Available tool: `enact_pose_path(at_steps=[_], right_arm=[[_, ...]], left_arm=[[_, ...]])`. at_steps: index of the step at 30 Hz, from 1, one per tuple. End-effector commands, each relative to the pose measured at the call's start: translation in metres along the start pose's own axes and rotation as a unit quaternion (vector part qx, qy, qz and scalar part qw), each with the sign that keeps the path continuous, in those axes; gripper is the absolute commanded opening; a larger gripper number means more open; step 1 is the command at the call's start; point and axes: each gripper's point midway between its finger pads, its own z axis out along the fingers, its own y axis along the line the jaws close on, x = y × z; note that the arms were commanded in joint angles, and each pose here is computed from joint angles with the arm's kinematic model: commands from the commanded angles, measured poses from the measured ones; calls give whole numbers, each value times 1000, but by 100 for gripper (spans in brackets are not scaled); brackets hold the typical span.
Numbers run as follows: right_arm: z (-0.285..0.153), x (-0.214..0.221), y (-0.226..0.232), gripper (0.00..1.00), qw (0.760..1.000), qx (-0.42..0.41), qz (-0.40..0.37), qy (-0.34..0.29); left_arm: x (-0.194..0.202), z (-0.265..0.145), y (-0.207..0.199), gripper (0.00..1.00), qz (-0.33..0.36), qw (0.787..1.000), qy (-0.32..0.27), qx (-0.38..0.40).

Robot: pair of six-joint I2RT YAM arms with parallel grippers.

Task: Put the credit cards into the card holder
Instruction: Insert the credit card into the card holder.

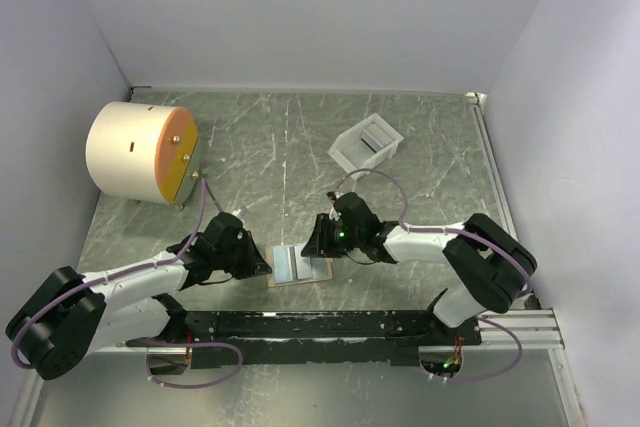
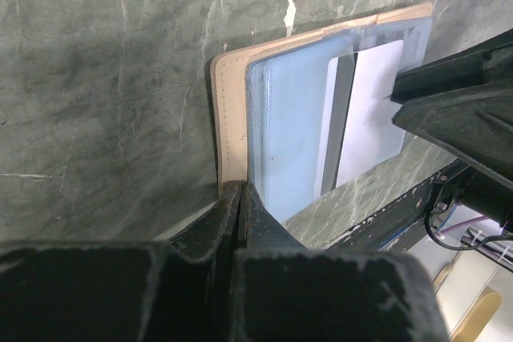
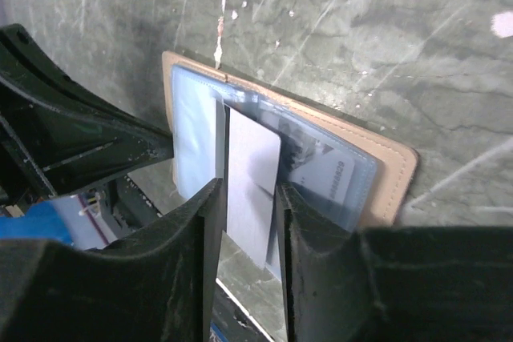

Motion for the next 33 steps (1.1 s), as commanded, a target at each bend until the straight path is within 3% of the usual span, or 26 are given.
enact_pose_path(at_steps=[1,19,33], right_arm=[[-11,-4,-17,35,997,70,-26,-4],[3,20,2,42,998,47,-38,25],[8,23,13,42,998,25,-49,28]], left_arm=[[2,2,0,9,5,1000,0,5],[3,2,0,9,3,1000,-1,8],[3,2,0,9,1,1000,-2,10]])
